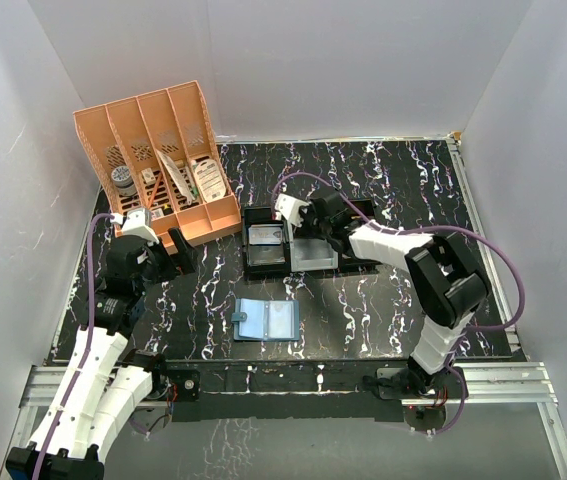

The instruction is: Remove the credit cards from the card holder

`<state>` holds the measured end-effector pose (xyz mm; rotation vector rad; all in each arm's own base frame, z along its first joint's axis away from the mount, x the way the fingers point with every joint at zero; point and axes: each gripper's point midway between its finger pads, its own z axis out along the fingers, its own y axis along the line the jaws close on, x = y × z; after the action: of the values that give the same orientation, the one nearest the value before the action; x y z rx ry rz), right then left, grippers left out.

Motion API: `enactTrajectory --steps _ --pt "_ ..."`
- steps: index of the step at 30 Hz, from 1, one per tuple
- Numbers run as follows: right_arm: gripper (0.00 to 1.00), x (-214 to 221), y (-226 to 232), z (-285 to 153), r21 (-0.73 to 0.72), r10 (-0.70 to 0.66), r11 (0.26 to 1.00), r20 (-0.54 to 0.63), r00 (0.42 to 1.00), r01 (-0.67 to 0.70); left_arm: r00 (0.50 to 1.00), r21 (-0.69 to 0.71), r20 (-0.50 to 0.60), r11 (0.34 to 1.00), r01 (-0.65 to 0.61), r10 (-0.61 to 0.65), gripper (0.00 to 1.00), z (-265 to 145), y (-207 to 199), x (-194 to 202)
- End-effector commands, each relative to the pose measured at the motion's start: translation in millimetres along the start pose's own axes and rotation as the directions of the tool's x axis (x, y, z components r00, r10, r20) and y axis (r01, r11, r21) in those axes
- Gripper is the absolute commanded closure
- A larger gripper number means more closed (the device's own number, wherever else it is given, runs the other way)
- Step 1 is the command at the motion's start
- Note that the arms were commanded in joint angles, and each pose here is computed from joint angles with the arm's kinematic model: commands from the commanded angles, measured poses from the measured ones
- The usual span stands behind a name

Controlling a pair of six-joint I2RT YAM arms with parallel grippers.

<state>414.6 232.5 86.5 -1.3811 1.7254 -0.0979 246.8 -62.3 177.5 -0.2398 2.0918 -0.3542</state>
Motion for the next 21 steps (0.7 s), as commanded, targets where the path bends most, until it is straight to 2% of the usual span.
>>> enactTrajectory --steps 1,12,14,17,21 --pt "1.0 -18 -43 10 0.126 -0.047 0.991 0.037 0.998 0.042 0.999 0.015 0.03 1.0 -0.015 0.015 0.01 0 -2 -6" --pt "1.0 -8 -23 26 0.051 -0.029 0.998 0.039 0.999 0.027 0.999 0.014 0.028 1.0 -0.017 0.017 0.01 0 -2 -6" --pt "0.96 -6 -21 25 0.048 -0.035 0.998 0.04 0.999 0.033 0.999 0.016 0.028 1.0 -0.018 0.018 0.01 0 -3 -7" --pt "0.8 -3 -19 25 0.046 -0.036 0.998 0.028 0.999 0.035 1.0 0.017 0.019 1.0 -0.018 0.018 0.01 1 -2 -5" --pt "0.72 -1 -17 23 0.023 -0.039 0.999 0.024 0.999 0.038 1.0 0.018 0.013 1.0 -0.02 0.019 0.01 2 -3 -4"
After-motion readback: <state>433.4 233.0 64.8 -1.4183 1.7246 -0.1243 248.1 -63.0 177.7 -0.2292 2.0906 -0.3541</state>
